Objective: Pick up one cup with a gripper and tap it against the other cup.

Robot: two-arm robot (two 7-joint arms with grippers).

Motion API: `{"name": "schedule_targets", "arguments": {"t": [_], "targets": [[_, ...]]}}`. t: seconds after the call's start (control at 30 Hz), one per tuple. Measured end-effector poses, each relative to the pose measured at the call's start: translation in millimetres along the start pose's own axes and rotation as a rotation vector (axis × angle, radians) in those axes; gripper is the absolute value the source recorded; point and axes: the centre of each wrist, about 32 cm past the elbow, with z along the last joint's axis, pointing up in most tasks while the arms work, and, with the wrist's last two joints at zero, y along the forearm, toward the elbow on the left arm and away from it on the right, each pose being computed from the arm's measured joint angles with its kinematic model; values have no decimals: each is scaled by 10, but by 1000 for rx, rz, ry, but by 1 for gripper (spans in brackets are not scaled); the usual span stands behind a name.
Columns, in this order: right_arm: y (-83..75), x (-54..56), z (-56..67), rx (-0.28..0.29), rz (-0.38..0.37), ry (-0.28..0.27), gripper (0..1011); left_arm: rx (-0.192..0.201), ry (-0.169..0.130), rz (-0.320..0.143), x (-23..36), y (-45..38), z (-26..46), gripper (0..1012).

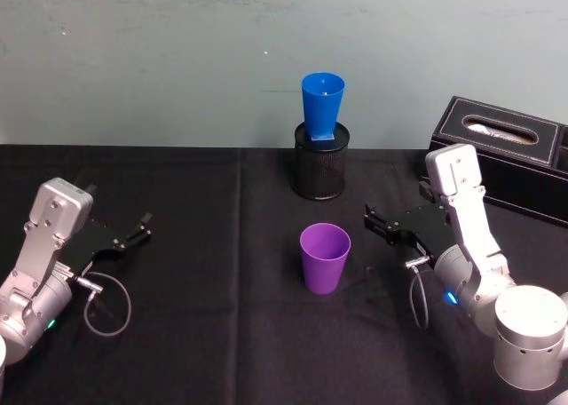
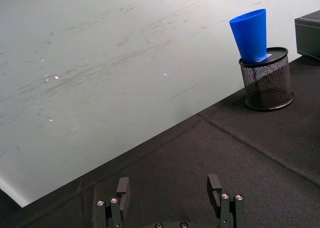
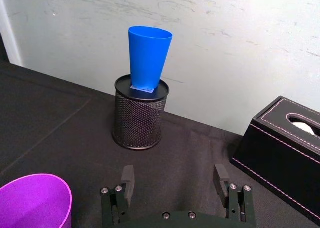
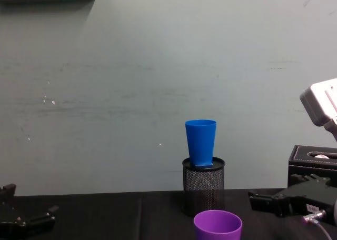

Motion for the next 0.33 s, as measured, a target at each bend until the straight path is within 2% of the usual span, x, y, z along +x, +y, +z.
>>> {"name": "schedule_targets", "arguments": {"t": [0.33], "targets": [[-1, -1, 1, 1, 1, -1, 1000, 0, 0, 0, 0, 0, 0, 1011]]}}
